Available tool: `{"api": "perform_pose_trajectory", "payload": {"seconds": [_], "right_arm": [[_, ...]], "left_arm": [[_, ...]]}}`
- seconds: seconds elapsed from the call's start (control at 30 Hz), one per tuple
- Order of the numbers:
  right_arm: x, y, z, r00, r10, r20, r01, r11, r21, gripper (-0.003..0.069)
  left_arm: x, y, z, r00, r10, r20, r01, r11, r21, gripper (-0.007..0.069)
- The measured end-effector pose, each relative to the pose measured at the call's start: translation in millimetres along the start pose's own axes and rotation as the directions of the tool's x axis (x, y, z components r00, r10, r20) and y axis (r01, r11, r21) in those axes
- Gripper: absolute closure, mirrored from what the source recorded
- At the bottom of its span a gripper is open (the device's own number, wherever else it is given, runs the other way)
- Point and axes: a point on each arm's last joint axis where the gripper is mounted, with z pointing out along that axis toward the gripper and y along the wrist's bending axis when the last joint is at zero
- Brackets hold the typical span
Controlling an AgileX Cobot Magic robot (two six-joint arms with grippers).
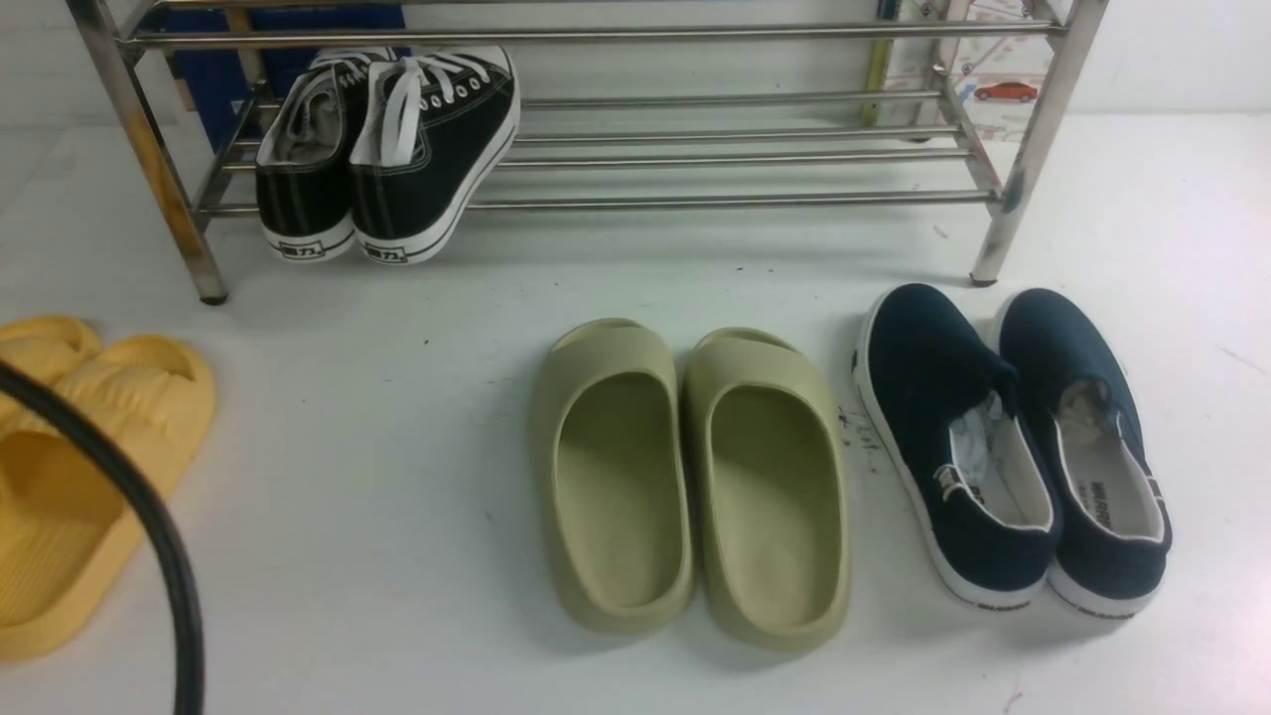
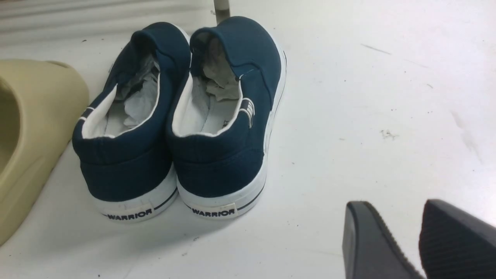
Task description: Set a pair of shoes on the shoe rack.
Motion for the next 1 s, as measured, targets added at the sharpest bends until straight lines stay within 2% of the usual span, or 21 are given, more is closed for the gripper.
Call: {"api": "perform_pose_trajectory", "payload": {"seconds": [0.1, 0.3, 0.37, 0.4, 0.6, 0.73, 1.0], "right_arm": [[0, 0, 0, 1.0, 0.0, 0.0, 0.0, 1.0, 0.0, 0.0419], [0, 0, 0, 1.0, 0.0, 0.0, 0.0, 1.0, 0.0, 0.0419], [0, 0, 0, 1.0, 0.0, 0.0, 0.0, 1.0, 0.0, 0.0419], [0, 0, 0, 1.0, 0.0, 0.0, 0.0, 1.0, 0.0, 0.0419], [0, 0, 0, 1.0, 0.0, 0.0, 0.0, 1.0, 0.0, 0.0419], [0, 0, 0, 1.0, 0.0, 0.0, 0.0, 1.0, 0.0, 0.0419], [0, 0, 0, 1.0, 0.0, 0.0, 0.0, 1.0, 0.0, 0.0419]], "left_arm": [[5, 0, -8, 0.997, 0.065, 0.039, -0.065, 0.998, 0.003, 0.0638], [20, 6, 0, 0.974, 0.026, 0.225, -0.026, 1.0, -0.002, 0.0638], [32, 11, 18, 0.936, 0.0, 0.352, -0.002, 1.0, 0.006, 0.0638], [31, 11, 18, 0.929, -0.001, 0.369, -0.002, 1.0, 0.008, 0.0638], [74, 24, 74, 0.778, -0.02, 0.628, -0.008, 0.999, 0.042, 0.0638], [92, 29, 92, 0.722, -0.024, 0.692, -0.001, 0.999, 0.036, 0.0638], [115, 42, 112, 0.728, -0.04, 0.685, 0.108, 0.993, -0.057, 0.0638]]}}
